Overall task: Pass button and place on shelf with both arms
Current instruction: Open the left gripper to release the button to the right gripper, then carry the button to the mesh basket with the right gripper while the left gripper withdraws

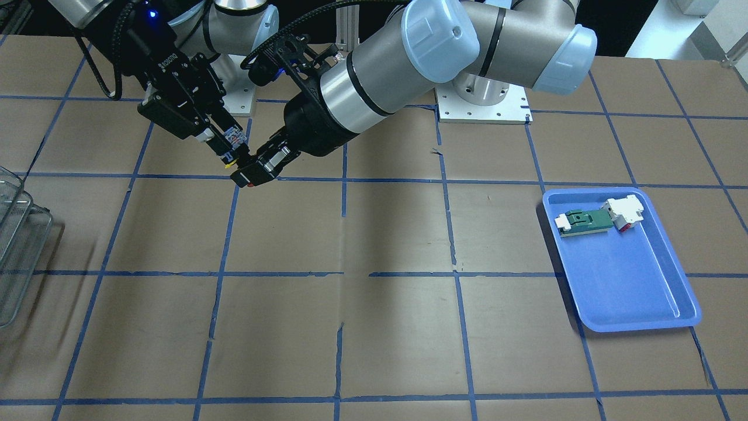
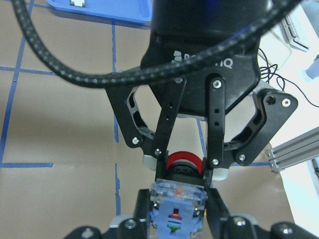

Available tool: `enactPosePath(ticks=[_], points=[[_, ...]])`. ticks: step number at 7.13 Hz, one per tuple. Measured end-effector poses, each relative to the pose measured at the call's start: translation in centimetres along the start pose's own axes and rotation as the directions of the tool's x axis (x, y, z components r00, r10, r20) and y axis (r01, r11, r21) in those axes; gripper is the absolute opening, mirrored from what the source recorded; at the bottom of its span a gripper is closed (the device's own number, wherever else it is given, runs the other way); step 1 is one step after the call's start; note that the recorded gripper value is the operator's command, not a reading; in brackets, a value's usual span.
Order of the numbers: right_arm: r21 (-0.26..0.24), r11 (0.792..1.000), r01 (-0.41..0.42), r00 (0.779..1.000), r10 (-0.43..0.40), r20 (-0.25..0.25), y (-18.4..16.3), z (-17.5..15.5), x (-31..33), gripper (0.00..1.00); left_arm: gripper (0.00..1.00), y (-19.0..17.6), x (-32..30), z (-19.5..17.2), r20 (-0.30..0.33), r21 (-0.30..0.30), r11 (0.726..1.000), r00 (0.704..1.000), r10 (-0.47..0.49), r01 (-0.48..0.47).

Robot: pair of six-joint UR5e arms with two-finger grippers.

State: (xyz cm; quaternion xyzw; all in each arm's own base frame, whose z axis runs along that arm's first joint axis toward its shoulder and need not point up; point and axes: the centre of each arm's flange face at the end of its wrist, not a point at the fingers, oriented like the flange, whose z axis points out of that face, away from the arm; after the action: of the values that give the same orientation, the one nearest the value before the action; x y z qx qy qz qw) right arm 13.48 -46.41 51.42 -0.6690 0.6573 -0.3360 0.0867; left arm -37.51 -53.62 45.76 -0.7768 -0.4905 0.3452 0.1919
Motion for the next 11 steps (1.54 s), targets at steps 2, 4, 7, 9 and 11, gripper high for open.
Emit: enactPosePath(ticks=[2, 4, 7, 9, 11], points=[[0.001, 1.0, 0.002, 1.0, -0.002, -0.002, -0.1, -0.1, 0.0, 0.0, 0.73, -0.1, 0.0, -0.2, 0.003, -0.006, 0.998, 0.998, -0.055, 0.055], [0.001, 1.0, 0.003, 1.0, -0.003, -0.001, -0.1, -0.1, -0.1, 0.0, 1.0, -0.2, 0.0, -0.2, 0.003, -0.001, 0.99, 0.99, -0.142, 0.142], [-0.039, 0.999, 0.008, 1.0, -0.008, -0.009, 1.1, -0.6, 0.3, 0.0, 1.0, 0.1, -0.1, -0.8, 0.015, -0.015, 0.947, 0.947, -0.321, 0.322], [-0.122, 0.991, -0.061, 0.998, 0.057, -0.037, 6.8, -3.0, 1.5, 0.0, 1.0, 2.6, -0.4, -3.9, 0.058, -0.085, 0.891, 0.895, -0.443, 0.447], [-0.237, 0.95, -0.202, 0.978, 0.184, -0.094, 16.4, -7.0, 2.7, 0.0, 1.0, 5.1, 0.5, -7.2, 0.098, -0.212, 0.776, 0.803, -0.588, 0.594]])
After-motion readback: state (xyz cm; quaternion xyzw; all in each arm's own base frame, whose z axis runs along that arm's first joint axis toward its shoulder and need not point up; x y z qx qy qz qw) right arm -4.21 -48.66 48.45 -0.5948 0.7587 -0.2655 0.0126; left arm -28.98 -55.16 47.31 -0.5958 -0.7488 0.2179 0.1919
